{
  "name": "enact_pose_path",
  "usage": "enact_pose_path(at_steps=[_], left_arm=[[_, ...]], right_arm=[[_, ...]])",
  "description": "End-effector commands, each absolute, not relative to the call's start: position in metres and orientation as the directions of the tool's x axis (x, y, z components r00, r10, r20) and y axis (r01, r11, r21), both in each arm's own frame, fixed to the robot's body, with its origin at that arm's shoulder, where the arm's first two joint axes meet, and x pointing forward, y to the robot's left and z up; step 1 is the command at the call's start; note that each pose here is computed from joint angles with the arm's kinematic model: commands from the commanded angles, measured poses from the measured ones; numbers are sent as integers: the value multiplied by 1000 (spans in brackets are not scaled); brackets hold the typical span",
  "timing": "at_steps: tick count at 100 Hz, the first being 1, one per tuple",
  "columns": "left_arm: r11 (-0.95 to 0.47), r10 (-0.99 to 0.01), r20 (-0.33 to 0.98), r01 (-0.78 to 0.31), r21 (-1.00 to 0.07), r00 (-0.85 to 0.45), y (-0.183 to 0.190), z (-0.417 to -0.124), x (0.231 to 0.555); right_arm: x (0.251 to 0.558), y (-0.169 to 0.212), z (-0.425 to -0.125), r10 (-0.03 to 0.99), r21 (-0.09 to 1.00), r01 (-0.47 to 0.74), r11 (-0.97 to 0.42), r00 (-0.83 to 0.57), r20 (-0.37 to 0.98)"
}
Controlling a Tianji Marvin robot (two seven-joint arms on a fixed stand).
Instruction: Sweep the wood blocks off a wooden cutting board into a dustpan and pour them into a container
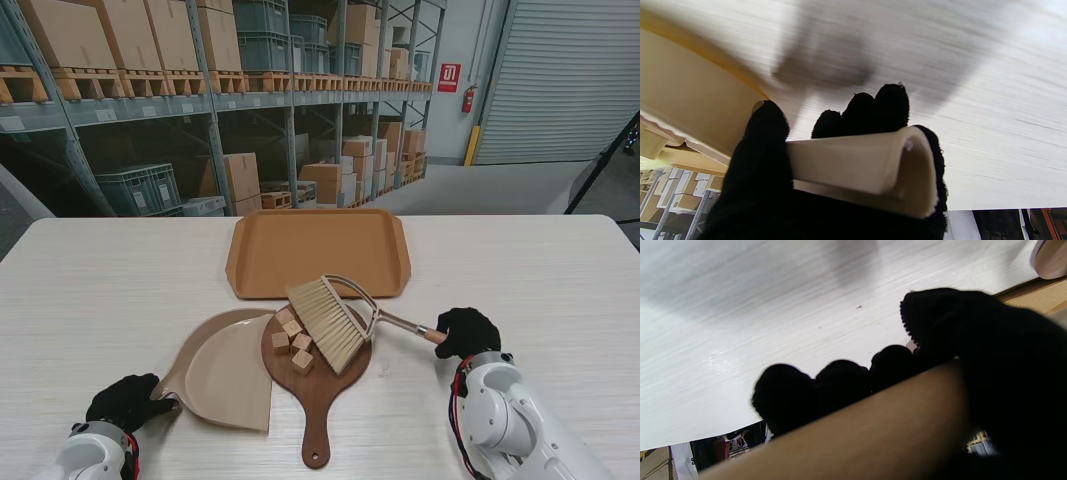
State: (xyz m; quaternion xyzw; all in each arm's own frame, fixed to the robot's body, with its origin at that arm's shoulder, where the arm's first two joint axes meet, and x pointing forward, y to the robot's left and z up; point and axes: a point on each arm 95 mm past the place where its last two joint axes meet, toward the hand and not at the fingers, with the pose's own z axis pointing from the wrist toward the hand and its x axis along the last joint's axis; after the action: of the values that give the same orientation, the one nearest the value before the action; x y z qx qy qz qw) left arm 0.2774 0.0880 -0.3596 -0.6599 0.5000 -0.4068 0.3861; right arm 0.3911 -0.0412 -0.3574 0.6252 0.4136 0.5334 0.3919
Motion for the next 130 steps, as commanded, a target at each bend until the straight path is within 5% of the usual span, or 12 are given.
enact_pose_path(at_steps=[1, 70, 130], left_arm=[[-203, -975, 153, -365, -909, 164, 85, -360, 273], [-220, -971, 169, -368, -903, 167, 83, -362, 272], [-229, -969, 176, -362, -903, 173, 83, -362, 271]], right_arm=[[386, -37, -361, 937, 929, 122, -349, 76, 342], [393, 12, -373, 910, 890, 201, -409, 14, 415], [394, 61, -370, 854, 860, 263, -437, -178, 489]])
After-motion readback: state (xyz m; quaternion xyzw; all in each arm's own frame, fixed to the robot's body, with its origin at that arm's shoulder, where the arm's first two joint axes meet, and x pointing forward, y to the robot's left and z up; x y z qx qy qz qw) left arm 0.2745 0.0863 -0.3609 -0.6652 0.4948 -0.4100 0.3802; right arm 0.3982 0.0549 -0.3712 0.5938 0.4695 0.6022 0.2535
